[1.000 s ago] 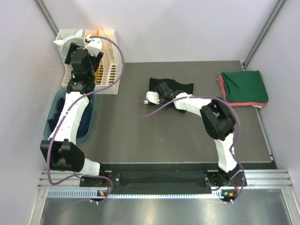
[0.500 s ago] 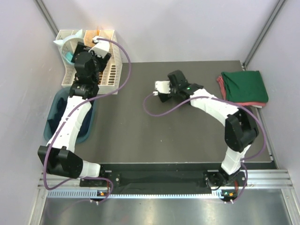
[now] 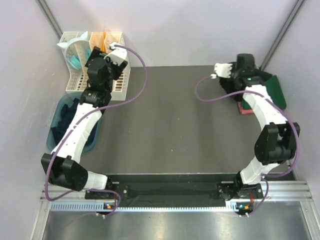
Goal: Fold and stack the t-shirts
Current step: Put the neatly folded tshirt into the corner of the board with the right arm
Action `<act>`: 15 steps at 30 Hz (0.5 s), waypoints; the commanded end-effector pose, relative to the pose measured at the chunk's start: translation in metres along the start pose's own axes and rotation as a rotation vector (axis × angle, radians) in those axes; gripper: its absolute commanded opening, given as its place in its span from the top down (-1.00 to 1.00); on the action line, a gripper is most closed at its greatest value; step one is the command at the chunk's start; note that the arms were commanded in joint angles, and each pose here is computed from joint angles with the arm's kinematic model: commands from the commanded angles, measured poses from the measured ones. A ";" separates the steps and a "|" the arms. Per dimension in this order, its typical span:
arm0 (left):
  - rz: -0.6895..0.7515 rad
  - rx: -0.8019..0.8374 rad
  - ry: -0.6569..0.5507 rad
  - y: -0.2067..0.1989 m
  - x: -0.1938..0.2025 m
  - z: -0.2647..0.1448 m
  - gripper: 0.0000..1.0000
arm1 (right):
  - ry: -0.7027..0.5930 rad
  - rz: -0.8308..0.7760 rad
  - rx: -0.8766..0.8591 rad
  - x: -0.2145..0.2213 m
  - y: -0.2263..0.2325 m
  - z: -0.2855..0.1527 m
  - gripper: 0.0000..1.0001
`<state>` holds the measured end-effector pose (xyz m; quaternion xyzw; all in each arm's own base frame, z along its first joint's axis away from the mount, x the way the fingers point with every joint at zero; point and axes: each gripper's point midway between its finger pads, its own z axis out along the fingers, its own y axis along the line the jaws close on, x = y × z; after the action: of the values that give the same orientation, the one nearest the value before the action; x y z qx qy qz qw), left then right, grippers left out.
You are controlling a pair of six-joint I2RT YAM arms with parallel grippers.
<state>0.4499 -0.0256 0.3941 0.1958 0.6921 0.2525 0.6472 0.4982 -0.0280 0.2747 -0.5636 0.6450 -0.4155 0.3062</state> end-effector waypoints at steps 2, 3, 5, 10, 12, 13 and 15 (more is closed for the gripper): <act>-0.015 -0.033 -0.074 0.004 -0.021 0.001 -0.81 | -0.057 0.015 0.304 0.032 -0.115 -0.024 1.00; -0.012 -0.032 -0.077 0.003 -0.022 0.001 -0.81 | -0.079 0.027 0.302 0.030 -0.120 -0.024 1.00; -0.005 -0.025 -0.079 -0.001 -0.024 0.002 -0.81 | -0.061 0.031 0.371 0.031 -0.137 -0.023 1.00; 0.012 -0.028 -0.084 -0.004 -0.026 0.002 -0.81 | -0.070 0.105 0.478 0.021 -0.150 -0.017 1.00; 0.017 -0.025 -0.084 -0.006 -0.027 0.002 -0.81 | -0.042 0.082 0.604 0.025 -0.162 -0.013 1.00; 0.025 -0.025 -0.083 -0.007 -0.027 0.002 -0.81 | -0.016 0.067 0.711 0.031 -0.176 -0.014 1.00; 0.029 -0.025 -0.086 -0.007 -0.028 0.002 -0.81 | -0.001 0.077 0.806 0.040 -0.191 -0.015 1.00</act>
<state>0.4542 -0.0469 0.3963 0.2199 0.6768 0.2523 0.6557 0.5613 -0.0568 0.3709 -0.4805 0.5601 -0.5177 0.4330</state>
